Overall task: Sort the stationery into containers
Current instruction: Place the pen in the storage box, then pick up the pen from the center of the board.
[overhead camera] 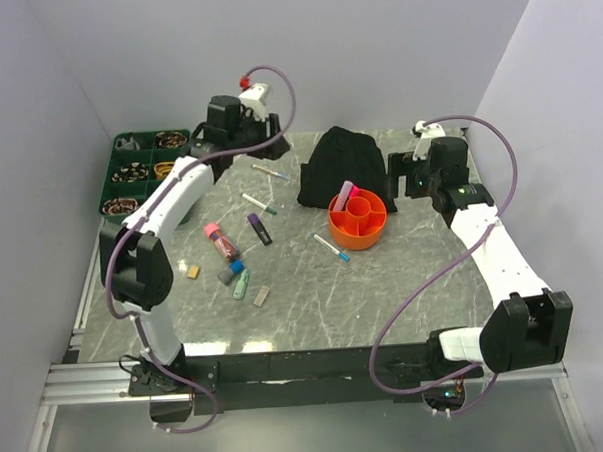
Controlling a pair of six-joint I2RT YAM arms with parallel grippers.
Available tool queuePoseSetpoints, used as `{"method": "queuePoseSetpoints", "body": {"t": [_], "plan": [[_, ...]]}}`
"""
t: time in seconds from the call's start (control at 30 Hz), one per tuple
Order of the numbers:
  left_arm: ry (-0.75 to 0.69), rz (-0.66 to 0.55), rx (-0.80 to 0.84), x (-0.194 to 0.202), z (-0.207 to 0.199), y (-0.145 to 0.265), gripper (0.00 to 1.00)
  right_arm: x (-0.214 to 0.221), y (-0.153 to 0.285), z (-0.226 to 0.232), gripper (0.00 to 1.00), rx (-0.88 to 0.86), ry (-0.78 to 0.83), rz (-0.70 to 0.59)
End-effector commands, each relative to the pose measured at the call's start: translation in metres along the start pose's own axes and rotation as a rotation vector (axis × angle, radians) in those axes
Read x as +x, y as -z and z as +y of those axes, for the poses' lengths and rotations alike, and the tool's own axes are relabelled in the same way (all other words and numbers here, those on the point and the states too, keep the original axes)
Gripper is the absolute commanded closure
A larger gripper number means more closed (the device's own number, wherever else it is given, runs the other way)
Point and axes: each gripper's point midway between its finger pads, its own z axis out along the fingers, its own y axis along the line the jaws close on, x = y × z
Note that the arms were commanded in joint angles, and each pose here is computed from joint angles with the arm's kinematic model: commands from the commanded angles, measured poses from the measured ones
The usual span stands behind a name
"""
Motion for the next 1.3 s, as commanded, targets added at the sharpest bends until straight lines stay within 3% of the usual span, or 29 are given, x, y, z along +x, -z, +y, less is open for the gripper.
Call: {"method": "queuePoseSetpoints", "body": {"t": [0.0, 0.03, 0.2, 0.43, 1.03, 1.2, 1.23, 1.27], "plan": [[0.370, 0.482, -0.373, 0.141, 0.065, 0.024, 0.41, -0.019, -0.003, 0.015, 0.01, -0.059, -0.062, -0.044], [0.404, 0.514, -0.404, 0.161, 0.070, 0.029, 0.41, -0.019, -0.004, 0.016, 0.01, -0.066, -0.069, -0.036], [0.496, 0.520, -0.475, 0.182, 0.078, 0.027, 0.42, -0.023, -0.005, 0.025, 0.01, -0.104, -0.088, -0.008], [0.500, 0.511, -0.480, 0.179, 0.088, 0.007, 0.41, -0.015, -0.003, 0.025, 0.01, -0.100, -0.092, 0.001], [0.508, 0.709, -0.581, 0.254, 0.096, 0.007, 0.49, -0.012, 0.004, 0.022, 0.01, -0.093, -0.099, -0.018], [0.466, 0.769, -0.594, 0.276, 0.092, 0.005, 0.64, -0.009, 0.005, 0.024, 0.01, -0.102, -0.096, -0.003], [0.455, 0.785, -0.589, 0.280, 0.089, 0.006, 0.70, -0.009, 0.005, 0.024, 0.01, -0.102, -0.095, -0.003], [0.444, 0.799, -0.586, 0.285, 0.089, 0.007, 0.85, -0.010, 0.005, 0.024, 0.01, -0.102, -0.094, -0.004]]}}
